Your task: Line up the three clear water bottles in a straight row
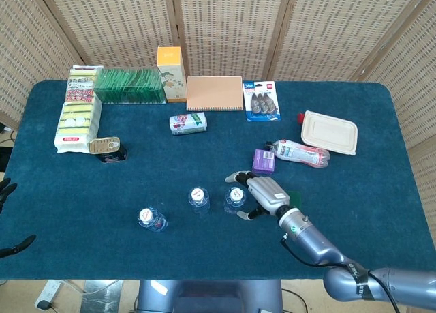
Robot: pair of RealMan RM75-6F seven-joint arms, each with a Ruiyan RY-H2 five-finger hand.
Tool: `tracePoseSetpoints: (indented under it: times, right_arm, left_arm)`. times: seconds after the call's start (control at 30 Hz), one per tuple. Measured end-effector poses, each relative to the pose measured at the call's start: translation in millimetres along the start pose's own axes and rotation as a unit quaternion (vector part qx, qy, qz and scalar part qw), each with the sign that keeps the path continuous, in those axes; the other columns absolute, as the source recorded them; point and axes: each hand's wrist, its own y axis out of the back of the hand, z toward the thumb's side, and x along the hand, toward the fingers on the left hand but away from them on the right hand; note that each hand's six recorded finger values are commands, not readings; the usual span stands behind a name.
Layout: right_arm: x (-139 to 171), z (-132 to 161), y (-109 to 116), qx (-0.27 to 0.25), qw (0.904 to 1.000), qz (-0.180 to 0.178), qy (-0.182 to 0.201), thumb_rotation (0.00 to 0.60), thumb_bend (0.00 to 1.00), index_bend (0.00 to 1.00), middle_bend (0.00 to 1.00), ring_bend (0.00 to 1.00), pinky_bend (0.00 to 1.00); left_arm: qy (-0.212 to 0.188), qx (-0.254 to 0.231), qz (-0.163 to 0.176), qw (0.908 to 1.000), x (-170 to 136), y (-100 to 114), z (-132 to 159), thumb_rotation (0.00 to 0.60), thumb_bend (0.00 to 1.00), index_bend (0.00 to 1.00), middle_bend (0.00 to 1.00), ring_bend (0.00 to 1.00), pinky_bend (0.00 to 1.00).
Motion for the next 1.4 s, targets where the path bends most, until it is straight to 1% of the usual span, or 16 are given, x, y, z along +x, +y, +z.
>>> tracePoseSetpoints:
  times: [0.07, 0.17, 0.37, 0.43, 0.5, 0.57, 0.63, 0.7, 0.77, 0.87, 1.0, 1.1, 1.23, 1.33, 1.4]
  right_arm:
    - [1.8, 0.2, 1.9, 0.000, 1.0000, -0.001, 0.002, 0.600, 0.28, 0.14, 0.09, 0.05, 0.18]
    - [6.3, -0.5, 8.5, 0.007, 0.9999, -0.010, 0.002, 0.600, 0.28, 0.14, 0.07, 0.03, 0.17]
    - [28.9, -5.8, 29.1, 0.025, 0.9991, -0.034, -0.006, 0.600, 0.27, 0.13, 0.05, 0.00, 0.14]
    - [44.0, -12.0, 39.5, 0.032, 0.9983, -0.048, -0.013, 0.600, 0.23, 0.12, 0.04, 0.00, 0.14]
    - [61.7, -19.0, 50.1, 0.036, 0.9972, -0.062, -0.020, 0.600, 0.15, 0.10, 0.03, 0.00, 0.14]
    - [77.6, -24.6, 58.2, 0.038, 0.9962, -0.074, -0.025, 0.600, 0.05, 0.09, 0.01, 0.00, 0.13]
    - [96.5, -30.9, 65.8, 0.038, 0.9950, -0.087, -0.030, 0.600, 0.01, 0.07, 0.01, 0.00, 0.12]
    - [115.9, -37.8, 72.3, 0.037, 0.9932, -0.105, -0.034, 0.600, 0.00, 0.07, 0.00, 0.00, 0.10]
    - [130.6, -43.5, 75.6, 0.033, 0.9913, -0.123, -0.036, 0.590, 0.00, 0.07, 0.00, 0.00, 0.09]
    - [154.7, -54.2, 79.3, 0.029, 0.9863, -0.158, -0.038, 0.551, 0.00, 0.07, 0.00, 0.00, 0.06]
    - [190.4, -74.3, 80.4, 0.039, 0.9760, -0.209, -0.048, 0.542, 0.00, 0.07, 0.00, 0.00, 0.07]
    - [214.9, -85.9, 74.4, 0.045, 0.9693, -0.235, -0.055, 0.542, 0.00, 0.08, 0.00, 0.00, 0.09]
    - [238.5, -93.5, 61.7, 0.039, 0.9645, -0.255, -0.057, 0.540, 0.00, 0.08, 0.01, 0.00, 0.10]
    - [247.9, -94.1, 53.9, 0.021, 0.9630, -0.264, -0.051, 0.543, 0.00, 0.08, 0.01, 0.00, 0.10]
    - [251.6, -94.8, 50.4, 0.011, 0.9625, -0.267, -0.046, 0.542, 0.00, 0.08, 0.01, 0.00, 0.10]
  left_arm:
    - [0.000, 0.000, 0.001, 1.0000, -0.4, 0.3, 0.4, 0.600, 0.16, 0.00, 0.00, 0.00, 0.02]
    - [0.000, -0.001, 0.001, 1.0000, -0.8, 0.6, 0.1, 0.600, 0.16, 0.00, 0.00, 0.00, 0.02]
    - [0.002, -0.007, 0.002, 1.0000, -0.9, 2.0, -1.8, 0.600, 0.16, 0.00, 0.00, 0.00, 0.02]
    - [0.005, -0.012, 0.003, 0.9999, -1.1, 3.5, -3.5, 0.600, 0.16, 0.00, 0.00, 0.00, 0.02]
    - [0.005, -0.018, 0.003, 0.9998, -1.4, 4.8, -4.6, 0.600, 0.16, 0.00, 0.00, 0.00, 0.02]
    - [0.006, -0.024, 0.002, 0.9997, -2.4, 6.6, -6.4, 0.600, 0.16, 0.00, 0.00, 0.00, 0.02]
    - [0.009, -0.021, -0.001, 0.9997, -3.9, 7.0, -9.9, 0.600, 0.14, 0.00, 0.00, 0.00, 0.02]
    - [0.011, -0.018, -0.007, 0.9998, -4.5, 4.9, -12.3, 0.600, 0.12, 0.00, 0.00, 0.00, 0.02]
    - [0.012, -0.024, -0.019, 0.9995, -2.9, -0.1, -14.8, 0.600, 0.10, 0.00, 0.00, 0.00, 0.02]
    - [0.006, -0.042, -0.038, 0.9984, 4.5, -9.8, -16.5, 0.600, 0.08, 0.00, 0.00, 0.00, 0.02]
    - [-0.024, -0.074, -0.059, 0.9952, 18.7, -24.2, -9.2, 0.600, 0.07, 0.00, 0.00, 0.00, 0.02]
    - [-0.064, -0.101, -0.078, 0.9897, 29.8, -38.2, 4.1, 0.600, 0.07, 0.00, 0.00, 0.00, 0.02]
    - [-0.119, -0.136, -0.115, 0.9768, 42.9, -63.3, 28.4, 0.600, 0.07, 0.00, 0.00, 0.00, 0.02]
    - [-0.140, -0.153, -0.146, 0.9673, 47.8, -83.5, 42.1, 0.600, 0.07, 0.00, 0.00, 0.00, 0.02]
    - [-0.143, -0.158, -0.159, 0.9640, 50.3, -95.1, 47.2, 0.600, 0.07, 0.00, 0.00, 0.00, 0.02]
